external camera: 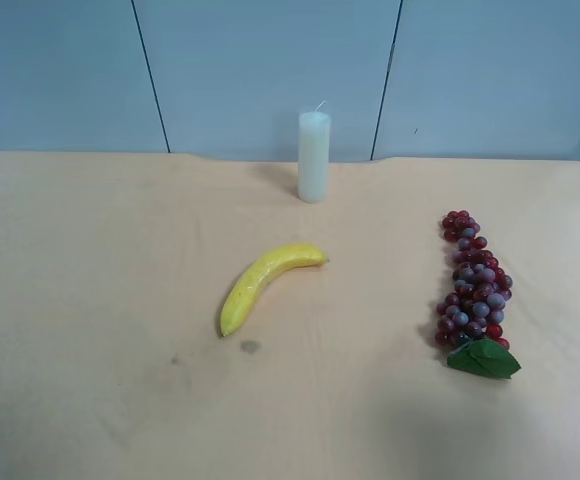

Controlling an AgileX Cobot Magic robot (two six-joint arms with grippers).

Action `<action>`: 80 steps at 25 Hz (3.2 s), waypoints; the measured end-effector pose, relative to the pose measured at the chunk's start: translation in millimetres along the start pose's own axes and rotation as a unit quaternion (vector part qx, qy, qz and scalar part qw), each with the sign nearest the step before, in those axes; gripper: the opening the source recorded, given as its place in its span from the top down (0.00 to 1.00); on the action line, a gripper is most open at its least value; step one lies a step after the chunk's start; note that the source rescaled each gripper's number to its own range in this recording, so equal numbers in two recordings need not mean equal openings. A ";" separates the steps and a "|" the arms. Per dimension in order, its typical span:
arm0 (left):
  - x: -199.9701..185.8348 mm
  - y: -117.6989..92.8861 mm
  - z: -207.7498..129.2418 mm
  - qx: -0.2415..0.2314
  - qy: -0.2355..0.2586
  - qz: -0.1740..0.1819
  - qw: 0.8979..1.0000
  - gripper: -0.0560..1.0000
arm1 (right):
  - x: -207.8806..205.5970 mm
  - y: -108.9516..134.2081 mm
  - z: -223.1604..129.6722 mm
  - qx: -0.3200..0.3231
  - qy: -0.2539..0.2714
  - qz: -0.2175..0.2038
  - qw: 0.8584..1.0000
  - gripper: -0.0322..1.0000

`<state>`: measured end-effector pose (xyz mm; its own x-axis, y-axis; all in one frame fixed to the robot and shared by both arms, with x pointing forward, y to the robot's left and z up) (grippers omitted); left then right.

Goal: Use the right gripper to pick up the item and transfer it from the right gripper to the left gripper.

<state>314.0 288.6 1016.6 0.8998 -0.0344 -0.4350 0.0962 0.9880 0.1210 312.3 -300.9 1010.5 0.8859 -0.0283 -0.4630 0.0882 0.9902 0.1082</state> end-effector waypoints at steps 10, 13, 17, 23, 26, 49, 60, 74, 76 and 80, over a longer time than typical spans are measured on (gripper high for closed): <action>0.0 0.0 -0.2 0.000 0.000 0.000 1.000 0.06 | 0.0 0.9 -0.1 0.001 0.000 0.003 1.000 0.00; 0.0 0.0 -0.2 0.000 0.000 0.000 1.000 0.06 | 0.0 0.0 0.0 0.000 0.000 0.000 1.000 0.00; 0.0 0.0 -0.2 0.000 0.000 0.000 1.000 0.06 | 0.0 0.9 -0.1 0.001 0.000 0.003 1.000 0.00; 0.0 0.0 -0.2 0.000 0.000 0.000 1.000 0.06 | 0.0 2.0 -0.2 0.003 0.001 0.005 1.000 0.00; 0.0 0.0 -0.2 0.000 0.000 0.000 1.000 0.06 | 0.0 2.0 -0.2 0.003 0.001 0.005 1.000 0.00; 0.0 0.0 -0.2 0.000 0.000 0.000 1.000 0.06 | 65.6 1.0 38.4 0.035 0.160 -0.039 0.986 0.00; 0.0 0.0 -0.2 0.000 0.000 0.000 1.000 0.06 | 149.0 3.8 38.0 0.038 0.274 -0.063 0.959 0.00; 0.0 0.0 -0.2 0.000 0.000 0.000 1.000 0.06 | 262.2 -9.8 44.7 0.066 0.386 -0.087 0.916 0.00; 0.0 0.0 -0.2 0.000 0.000 0.000 1.000 0.06 | 276.8 -9.7 36.6 0.065 0.404 -0.085 0.909 0.00; 0.0 0.0 -0.2 0.000 0.000 0.000 1.000 0.06 | 300.4 -9.7 27.1 0.066 0.419 -0.082 0.902 0.00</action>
<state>313.9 288.6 1016.4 0.8994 -0.0345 -0.4358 0.0964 0.9880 0.1209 589.9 -322.7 894.3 0.2052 -0.0046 -0.9787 0.2900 0.9554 0.0564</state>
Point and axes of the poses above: a point on each arm's last joint axis where the gripper is mounted, x pointing out along that axis toward the gripper, y along the wrist's bending axis when the last joint is at zero, z = x × y, the point moved 9 cm from there along x, pointing out along that axis toward the gripper, and after that the axes turned 8 degrees about x, right-handed, at the moved point
